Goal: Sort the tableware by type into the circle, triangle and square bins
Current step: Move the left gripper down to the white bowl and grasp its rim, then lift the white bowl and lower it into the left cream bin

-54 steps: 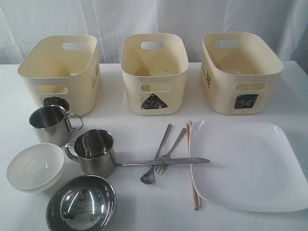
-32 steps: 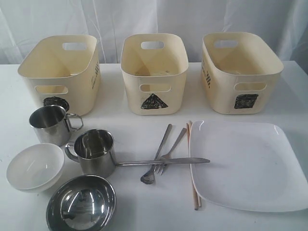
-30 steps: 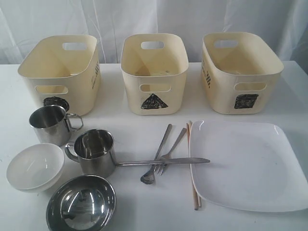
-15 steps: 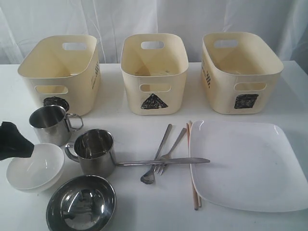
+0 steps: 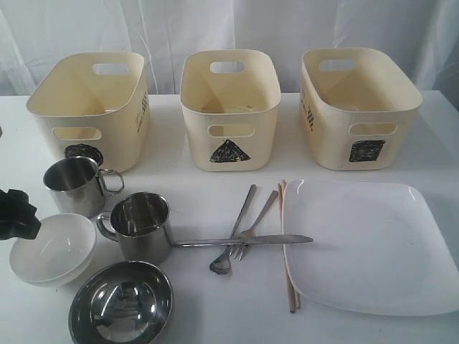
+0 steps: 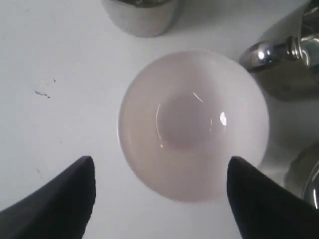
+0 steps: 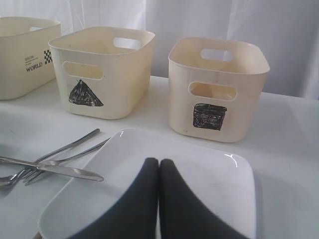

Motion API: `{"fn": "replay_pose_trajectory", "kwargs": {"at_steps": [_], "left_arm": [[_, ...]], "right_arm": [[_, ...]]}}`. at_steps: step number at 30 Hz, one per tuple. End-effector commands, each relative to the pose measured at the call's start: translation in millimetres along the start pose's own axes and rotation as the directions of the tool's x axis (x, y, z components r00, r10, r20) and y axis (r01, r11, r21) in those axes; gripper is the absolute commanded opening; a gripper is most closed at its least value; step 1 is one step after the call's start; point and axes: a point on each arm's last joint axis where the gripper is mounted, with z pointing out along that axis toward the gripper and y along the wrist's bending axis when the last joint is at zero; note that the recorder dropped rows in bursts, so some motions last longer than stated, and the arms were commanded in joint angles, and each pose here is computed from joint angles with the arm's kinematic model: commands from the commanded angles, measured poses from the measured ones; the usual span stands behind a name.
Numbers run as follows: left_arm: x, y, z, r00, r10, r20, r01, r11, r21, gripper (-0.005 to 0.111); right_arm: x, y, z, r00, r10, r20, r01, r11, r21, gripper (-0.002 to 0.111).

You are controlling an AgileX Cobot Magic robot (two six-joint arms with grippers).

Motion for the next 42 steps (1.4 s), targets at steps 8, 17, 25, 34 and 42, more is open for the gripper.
{"fn": "replay_pose_trajectory", "kwargs": {"at_steps": [8,17,25,34,42], "left_arm": [[-5,13.3,34,0.996,-0.067,-0.06,0.067,0.998,-0.013,0.076],[-6,16.6,53,0.993,-0.08,-0.091,0.079,0.997,-0.017,0.076],[-6,18.7,69,0.989,-0.092,-0.115,0.09,0.996,-0.016,0.076],[-2,20.2,85,0.981,-0.106,-0.165,0.105,0.994,-0.013,0.075],[-1,19.6,92,0.973,-0.138,-0.183,0.14,0.99,-0.003,0.061]], "right_arm": [[2,0,0,1.0,0.004,-0.003,-0.004,1.0,0.007,0.0],[2,0,0,1.0,0.004,-0.003,-0.004,1.0,0.007,0.0],[2,0,0,1.0,0.004,-0.003,-0.004,1.0,0.007,0.0],[2,0,0,1.0,0.004,-0.003,-0.004,1.0,0.007,0.0],[2,0,0,1.0,0.004,-0.003,-0.004,1.0,0.007,0.0]]}}
